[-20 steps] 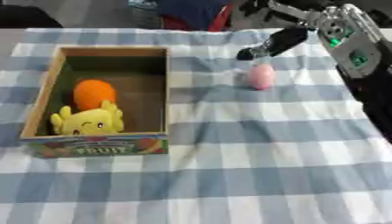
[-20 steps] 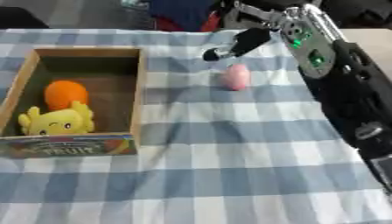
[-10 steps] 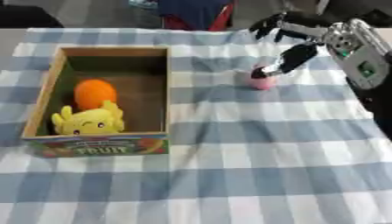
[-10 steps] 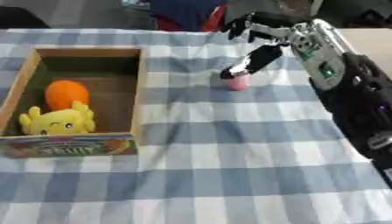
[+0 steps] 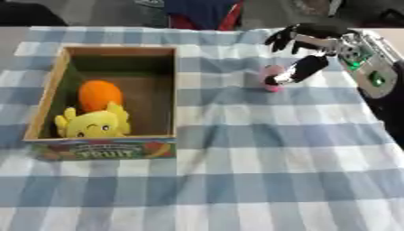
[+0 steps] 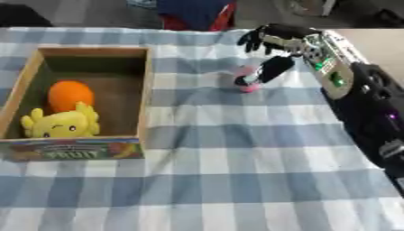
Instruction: Pick up objects on the table and place them in the box.
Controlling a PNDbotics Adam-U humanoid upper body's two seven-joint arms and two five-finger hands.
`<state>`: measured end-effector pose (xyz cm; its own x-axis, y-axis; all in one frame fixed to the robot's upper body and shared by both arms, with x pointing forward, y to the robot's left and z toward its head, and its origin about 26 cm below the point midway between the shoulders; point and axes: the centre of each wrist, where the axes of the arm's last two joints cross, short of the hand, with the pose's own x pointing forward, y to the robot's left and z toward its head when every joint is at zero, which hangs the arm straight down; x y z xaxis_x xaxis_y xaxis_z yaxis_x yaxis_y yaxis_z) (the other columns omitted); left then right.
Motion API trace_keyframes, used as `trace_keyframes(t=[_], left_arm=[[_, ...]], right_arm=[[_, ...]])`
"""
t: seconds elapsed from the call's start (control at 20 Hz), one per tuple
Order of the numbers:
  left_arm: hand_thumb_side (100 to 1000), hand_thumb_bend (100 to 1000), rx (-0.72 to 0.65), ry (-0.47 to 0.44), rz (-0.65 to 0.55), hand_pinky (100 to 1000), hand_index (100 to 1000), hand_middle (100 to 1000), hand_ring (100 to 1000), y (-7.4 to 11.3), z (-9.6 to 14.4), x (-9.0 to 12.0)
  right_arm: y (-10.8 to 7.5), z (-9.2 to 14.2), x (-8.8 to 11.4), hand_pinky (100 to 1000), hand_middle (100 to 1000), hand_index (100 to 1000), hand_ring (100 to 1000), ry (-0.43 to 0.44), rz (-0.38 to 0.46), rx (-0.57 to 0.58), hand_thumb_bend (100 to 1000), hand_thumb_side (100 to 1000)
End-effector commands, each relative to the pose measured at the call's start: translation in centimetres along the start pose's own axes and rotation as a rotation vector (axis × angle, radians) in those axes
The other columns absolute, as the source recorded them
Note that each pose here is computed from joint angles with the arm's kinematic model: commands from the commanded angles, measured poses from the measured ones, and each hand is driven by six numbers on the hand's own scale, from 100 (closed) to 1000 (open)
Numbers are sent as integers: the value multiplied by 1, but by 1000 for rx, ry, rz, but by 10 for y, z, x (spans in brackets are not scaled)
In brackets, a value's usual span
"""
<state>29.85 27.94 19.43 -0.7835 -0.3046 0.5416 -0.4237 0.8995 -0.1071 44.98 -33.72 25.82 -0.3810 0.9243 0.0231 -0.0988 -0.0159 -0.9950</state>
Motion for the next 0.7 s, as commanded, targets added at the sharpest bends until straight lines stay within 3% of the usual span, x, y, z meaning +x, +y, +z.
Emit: trace_keyframes(t=[0.05, 0.7], left_arm=[[783, 125, -3, -39, -1, 265, 788, 579, 619, 2, -8, 7], [781, 123, -2, -42, 7, 266, 788, 580, 622, 0, -8, 7]], right_arm=[[-8, 5, -11, 648, 708, 896, 797, 48, 35, -33, 476, 516], [7, 0, -16, 634, 665, 834, 795, 56, 92, 16, 397, 501]])
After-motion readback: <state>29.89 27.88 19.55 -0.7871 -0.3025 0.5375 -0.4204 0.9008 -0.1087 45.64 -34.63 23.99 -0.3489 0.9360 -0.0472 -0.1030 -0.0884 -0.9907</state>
